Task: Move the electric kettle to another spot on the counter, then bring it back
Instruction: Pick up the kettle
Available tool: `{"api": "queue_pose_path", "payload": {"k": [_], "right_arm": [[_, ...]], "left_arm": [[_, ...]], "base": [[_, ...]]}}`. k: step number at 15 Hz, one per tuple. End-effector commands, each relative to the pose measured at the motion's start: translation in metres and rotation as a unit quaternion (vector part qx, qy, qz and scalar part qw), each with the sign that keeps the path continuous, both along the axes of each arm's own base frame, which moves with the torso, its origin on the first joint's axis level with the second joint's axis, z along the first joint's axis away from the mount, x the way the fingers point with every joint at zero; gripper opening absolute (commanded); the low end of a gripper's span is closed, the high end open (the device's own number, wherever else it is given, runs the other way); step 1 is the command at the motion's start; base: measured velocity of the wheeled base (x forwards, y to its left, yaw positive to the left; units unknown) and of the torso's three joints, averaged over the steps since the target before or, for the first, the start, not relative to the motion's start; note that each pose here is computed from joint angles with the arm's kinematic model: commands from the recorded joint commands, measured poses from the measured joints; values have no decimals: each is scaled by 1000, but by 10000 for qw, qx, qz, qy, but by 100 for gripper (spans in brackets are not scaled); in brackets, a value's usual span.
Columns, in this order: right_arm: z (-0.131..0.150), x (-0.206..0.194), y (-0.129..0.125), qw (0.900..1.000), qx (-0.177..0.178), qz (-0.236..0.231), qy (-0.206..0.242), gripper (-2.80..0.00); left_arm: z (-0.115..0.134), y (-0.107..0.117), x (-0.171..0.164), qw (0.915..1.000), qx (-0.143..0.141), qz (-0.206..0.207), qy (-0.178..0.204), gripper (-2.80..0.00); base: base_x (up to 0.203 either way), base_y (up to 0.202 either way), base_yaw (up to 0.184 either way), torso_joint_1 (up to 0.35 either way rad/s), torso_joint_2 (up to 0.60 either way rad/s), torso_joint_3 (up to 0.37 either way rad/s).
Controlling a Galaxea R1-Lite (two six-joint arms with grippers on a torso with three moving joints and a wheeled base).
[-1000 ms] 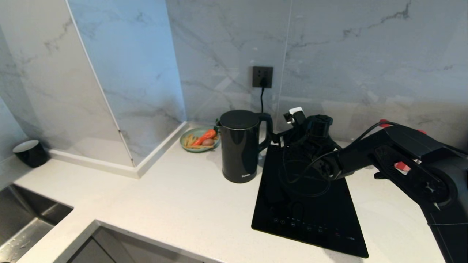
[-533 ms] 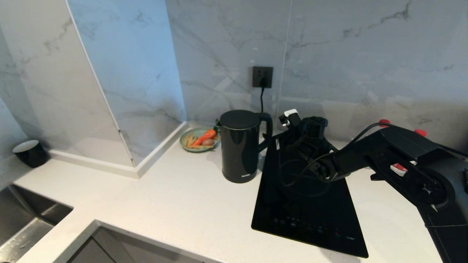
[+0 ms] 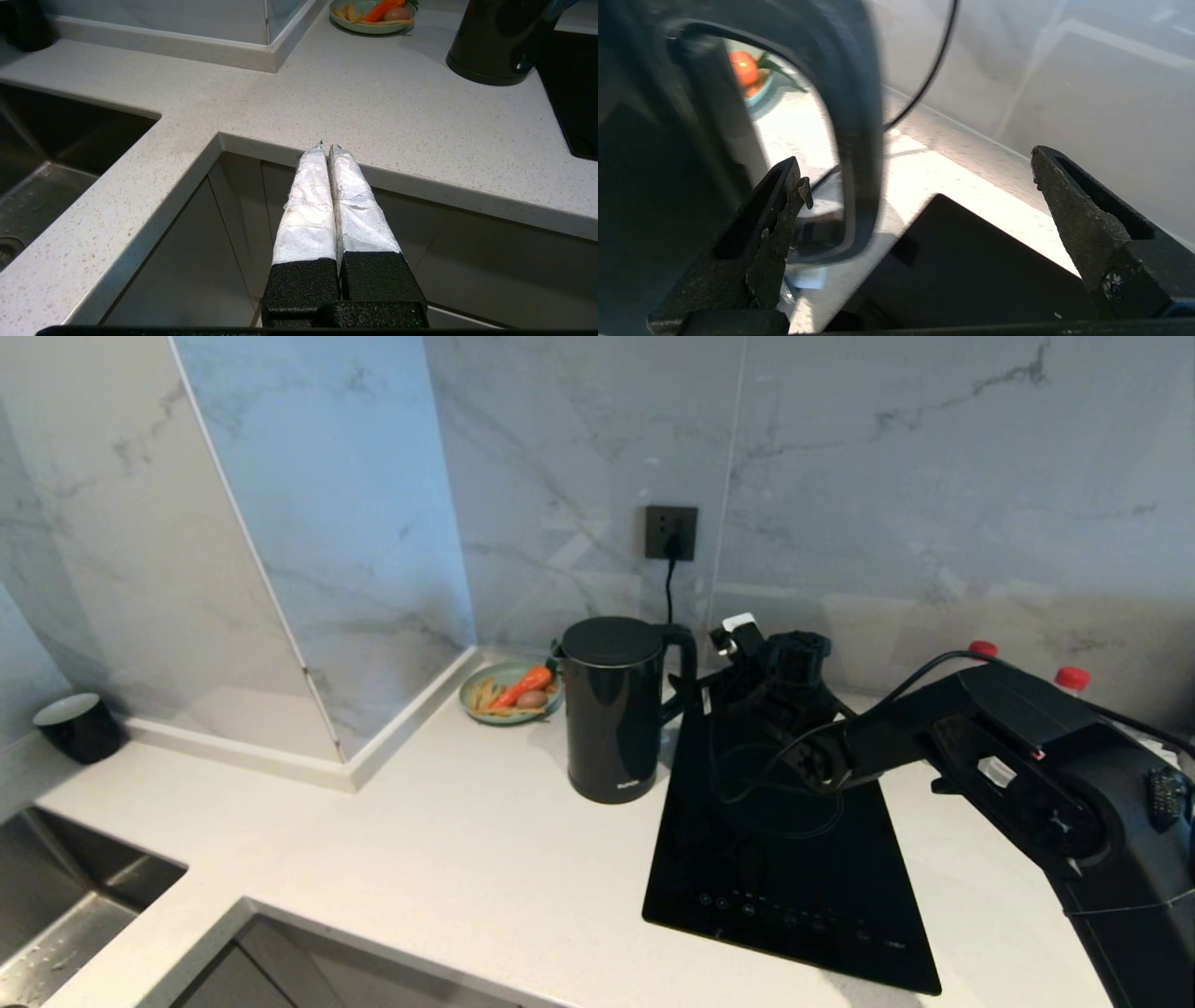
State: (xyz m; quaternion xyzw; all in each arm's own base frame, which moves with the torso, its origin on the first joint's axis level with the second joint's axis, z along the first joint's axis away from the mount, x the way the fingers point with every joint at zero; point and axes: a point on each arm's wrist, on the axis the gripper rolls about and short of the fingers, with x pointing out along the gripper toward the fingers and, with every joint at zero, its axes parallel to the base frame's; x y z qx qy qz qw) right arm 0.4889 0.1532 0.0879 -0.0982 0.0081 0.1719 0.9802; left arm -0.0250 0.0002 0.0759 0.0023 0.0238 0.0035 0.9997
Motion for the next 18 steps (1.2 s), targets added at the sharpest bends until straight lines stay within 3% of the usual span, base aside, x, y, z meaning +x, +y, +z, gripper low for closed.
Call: {"api": "queue_pose_path", "payload": {"k": [1, 14, 15, 18], "right_arm": [[0, 5, 5, 10000, 2, 61, -11, 0], [-2, 22, 20, 9998, 0, 174, -69, 0], [-1, 22, 21, 9998, 4, 176, -100, -280], [4, 22, 21, 9997, 23, 175, -166, -280]], "left_arm": [[0, 0, 0, 10000, 1, 3, -1, -280], [0, 0, 0, 10000, 1, 3, -1, -280], [0, 0, 0, 10000, 1, 3, -1, -280], [0, 0, 0, 10000, 1, 3, -1, -280]], "base": [[0, 0, 0, 0, 0, 0], [0, 0, 0, 0, 0, 0], [0, 0, 0, 0, 0, 0], [0, 0, 0, 0, 0, 0]]}}
